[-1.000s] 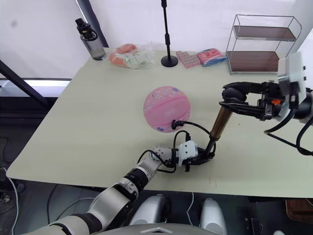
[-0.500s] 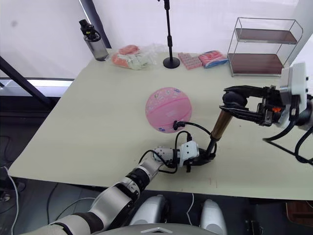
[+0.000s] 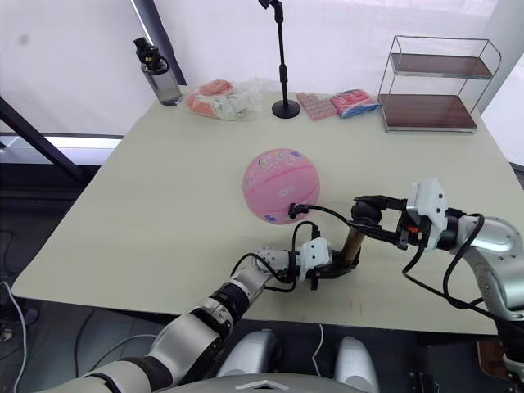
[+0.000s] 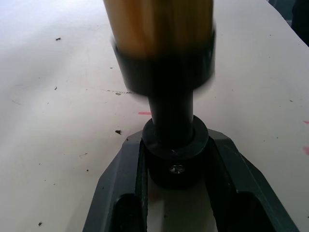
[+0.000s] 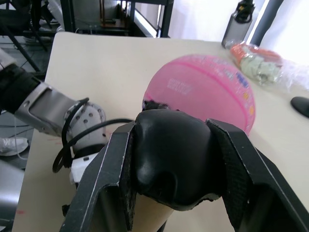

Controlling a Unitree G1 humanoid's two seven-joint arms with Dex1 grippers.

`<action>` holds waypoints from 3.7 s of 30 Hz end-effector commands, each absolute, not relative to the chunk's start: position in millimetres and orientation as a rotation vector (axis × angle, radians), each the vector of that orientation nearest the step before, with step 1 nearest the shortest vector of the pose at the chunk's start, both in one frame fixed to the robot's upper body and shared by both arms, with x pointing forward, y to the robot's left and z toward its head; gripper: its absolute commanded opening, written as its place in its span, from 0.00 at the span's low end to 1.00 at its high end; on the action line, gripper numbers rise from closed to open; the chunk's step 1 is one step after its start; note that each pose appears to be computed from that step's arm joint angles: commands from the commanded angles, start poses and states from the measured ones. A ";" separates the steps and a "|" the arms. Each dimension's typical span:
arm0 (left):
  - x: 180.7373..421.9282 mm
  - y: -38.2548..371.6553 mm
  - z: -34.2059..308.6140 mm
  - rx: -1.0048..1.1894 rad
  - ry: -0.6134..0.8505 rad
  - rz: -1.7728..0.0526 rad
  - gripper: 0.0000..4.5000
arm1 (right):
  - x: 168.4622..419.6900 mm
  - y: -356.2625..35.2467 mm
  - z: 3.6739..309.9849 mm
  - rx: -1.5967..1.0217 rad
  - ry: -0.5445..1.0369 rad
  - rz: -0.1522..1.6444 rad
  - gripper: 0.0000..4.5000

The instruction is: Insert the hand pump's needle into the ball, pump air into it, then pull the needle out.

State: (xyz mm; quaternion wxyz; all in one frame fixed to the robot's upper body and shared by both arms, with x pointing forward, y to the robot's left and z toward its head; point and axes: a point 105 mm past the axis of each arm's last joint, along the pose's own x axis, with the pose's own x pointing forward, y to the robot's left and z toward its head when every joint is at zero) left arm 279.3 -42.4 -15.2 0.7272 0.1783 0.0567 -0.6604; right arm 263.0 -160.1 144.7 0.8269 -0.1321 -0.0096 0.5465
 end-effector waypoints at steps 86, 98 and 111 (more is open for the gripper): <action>243.8 -23.7 -63.7 0.415 0.335 -1.530 0.25 | 243.4 -167.2 238.3 -0.215 -0.143 1.148 0.38; 245.5 -24.5 -62.8 0.403 0.338 -1.522 0.25 | 237.4 -171.6 311.3 -0.232 -0.268 1.131 0.38; 247.2 -25.0 -61.9 0.403 0.336 -1.516 0.25 | 250.5 -165.4 226.7 -0.253 -0.049 1.108 0.38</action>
